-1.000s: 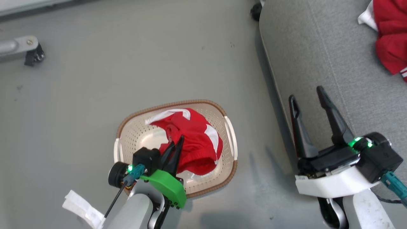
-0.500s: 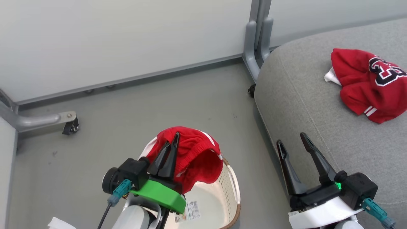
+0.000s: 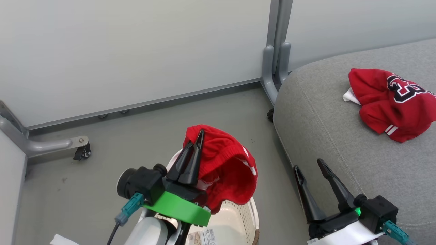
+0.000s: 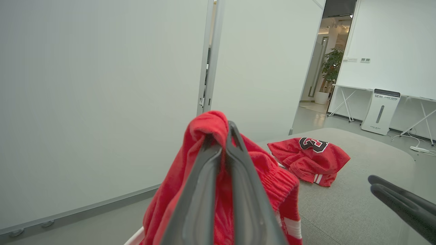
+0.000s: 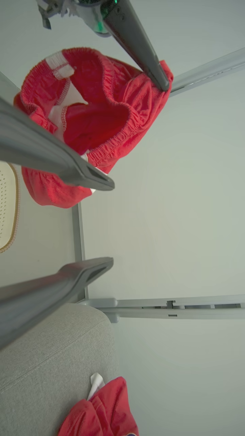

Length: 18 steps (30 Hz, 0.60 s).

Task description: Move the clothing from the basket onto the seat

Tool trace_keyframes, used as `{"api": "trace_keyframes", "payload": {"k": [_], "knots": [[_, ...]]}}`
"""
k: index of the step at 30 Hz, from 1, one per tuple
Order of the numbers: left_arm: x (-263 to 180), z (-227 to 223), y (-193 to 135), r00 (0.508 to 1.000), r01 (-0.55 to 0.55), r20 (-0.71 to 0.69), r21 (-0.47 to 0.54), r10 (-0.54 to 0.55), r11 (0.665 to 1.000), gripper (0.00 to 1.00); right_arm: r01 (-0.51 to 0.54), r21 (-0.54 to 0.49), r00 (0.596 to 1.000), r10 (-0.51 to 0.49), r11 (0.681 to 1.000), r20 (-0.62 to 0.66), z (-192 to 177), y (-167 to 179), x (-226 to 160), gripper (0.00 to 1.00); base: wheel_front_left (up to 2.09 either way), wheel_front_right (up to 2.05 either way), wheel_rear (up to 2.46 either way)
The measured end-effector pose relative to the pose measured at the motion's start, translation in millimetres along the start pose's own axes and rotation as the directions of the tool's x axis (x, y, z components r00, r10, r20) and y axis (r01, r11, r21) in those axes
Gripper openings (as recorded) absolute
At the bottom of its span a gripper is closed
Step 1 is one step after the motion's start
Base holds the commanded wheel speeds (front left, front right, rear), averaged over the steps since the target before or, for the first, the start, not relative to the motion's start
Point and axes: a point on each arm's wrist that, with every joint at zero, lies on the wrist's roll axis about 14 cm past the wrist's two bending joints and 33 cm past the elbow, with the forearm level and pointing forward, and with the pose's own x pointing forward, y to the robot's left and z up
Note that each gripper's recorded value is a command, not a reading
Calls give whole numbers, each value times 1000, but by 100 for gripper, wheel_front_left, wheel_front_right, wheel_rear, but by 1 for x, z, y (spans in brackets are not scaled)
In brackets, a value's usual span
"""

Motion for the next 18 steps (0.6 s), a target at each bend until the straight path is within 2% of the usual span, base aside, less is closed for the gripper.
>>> {"api": "trace_keyframes", "payload": {"k": [12,18], "knots": [[13,10,-37,992,121,35,-46,-119,992,0,-106,-8,993,105,994,-45,-15,24,13,100,0,0,0],[21,12,-57,981,189,45,-59,-187,980,0,-114,-21,990,112,993,-88,-29,22,18,100,0,0,0]]}}
